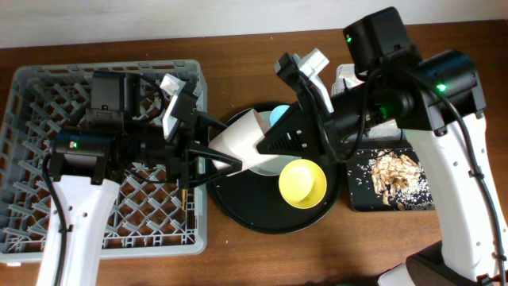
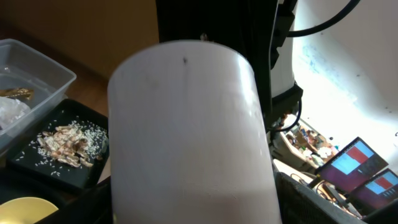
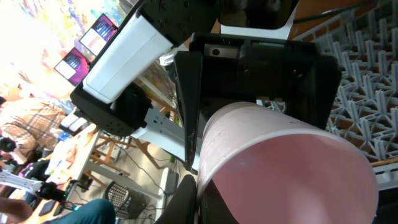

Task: Sort waste into correct bins and load items into the dishwasher rack
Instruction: 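Hand the pink cup from the right gripper to the left gripper over the rack, then set the pink cup upside down in the rack with the left gripper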

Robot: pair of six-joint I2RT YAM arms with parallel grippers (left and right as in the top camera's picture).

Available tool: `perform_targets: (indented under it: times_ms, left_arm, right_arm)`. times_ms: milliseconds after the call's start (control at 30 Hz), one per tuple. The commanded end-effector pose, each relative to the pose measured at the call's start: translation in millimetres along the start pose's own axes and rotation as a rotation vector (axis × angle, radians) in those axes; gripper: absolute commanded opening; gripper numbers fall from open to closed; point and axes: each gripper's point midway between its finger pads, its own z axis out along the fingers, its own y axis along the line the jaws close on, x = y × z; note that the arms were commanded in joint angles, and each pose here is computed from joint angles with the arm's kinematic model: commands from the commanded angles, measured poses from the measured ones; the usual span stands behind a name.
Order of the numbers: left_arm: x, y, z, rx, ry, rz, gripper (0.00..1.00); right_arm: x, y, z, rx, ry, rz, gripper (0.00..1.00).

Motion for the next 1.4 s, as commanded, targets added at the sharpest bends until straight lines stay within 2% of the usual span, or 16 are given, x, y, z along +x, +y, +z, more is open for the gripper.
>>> perform_targets:
  times_ms: [0, 67, 133, 233, 333, 367, 467, 567, 633, 667, 733, 800, 900, 1000, 1367]
  left_arm:
    - [-3.2, -12.6, 0.1, 0.034, -0.011, 0.042, 0.68]
    - [-3.2, -12.5, 0.1, 0.033, -0.011, 0.042, 0.58]
    - [0.8, -1.2, 0.1, -0.033, 0.012, 0.018, 0.51]
    - [16.1, 47.8, -10.0, -0.337, 0.08, -0.152, 0.47]
    - [28.3, 99.5, -45.6, -0.742, 0.091, -0.323, 0.44]
    - [31.4, 113.2, -64.0, -0.893, 0.083, -0.367, 0.43]
    - [40.2, 135.8, -120.7, -1.276, 0.069, -0.434, 0.37]
    - [52.3, 151.8, -136.5, -1.371, 0.098, -0.5, 0.3]
    - [71.6, 164.3, -143.3, -1.398, 0.159, -0.592, 0.3]
    - [97.7, 175.7, -152.3, -1.433, 0.255, -0.699, 0.32]
    - [127.2, 186.8, -167.4, -1.487, 0.371, -0.82, 0.36]
    - [137.3, 198.6, -173.7, -1.49, 0.397, -0.874, 0.37]
    - [136.3, 216.2, -178.6, -1.504, 0.379, -0.866, 0.3]
    - [139.4, 228.7, -178.6, -1.503, 0.385, -0.872, 0.3]
    - [170.2, 236.2, -173.8, -1.483, 0.465, -0.938, 0.31]
  right_arm:
    - [5.1, -9.0, 4.0, -0.004, 0.014, 0.014, 0.04]
    - [4.5, -8.8, 3.8, -0.003, 0.012, 0.01, 0.06]
    - [4.7, -9.1, 3.8, -0.003, 0.013, 0.011, 0.22]
    - [3.4, -15.9, -3.7, 0.026, -0.001, 0.018, 0.49]
    - [11.0, -43.7, -19.1, 0.172, 0.028, 0.038, 0.9]
    - [19.7, -58.2, -24.7, 0.26, 0.069, 0.063, 0.99]
    - [43.7, -91.3, -40.7, 0.482, 0.199, 0.086, 0.99]
    - [50.1, -101.6, -48.2, 0.554, 0.239, 0.088, 0.99]
    - [50.9, -102.7, -49.1, 0.562, 0.244, 0.088, 0.99]
    - [50.9, -102.6, -49.1, 0.562, 0.243, 0.088, 0.99]
    - [50.8, -102.7, -49.1, 0.562, 0.243, 0.088, 0.99]
    - [50.8, -102.7, -49.1, 0.562, 0.243, 0.088, 0.99]
    - [50.9, -102.7, -49.1, 0.562, 0.244, 0.088, 0.98]
    - [50.9, -102.7, -49.1, 0.562, 0.243, 0.088, 0.99]
    - [50.8, -102.7, -49.1, 0.562, 0.243, 0.088, 0.99]
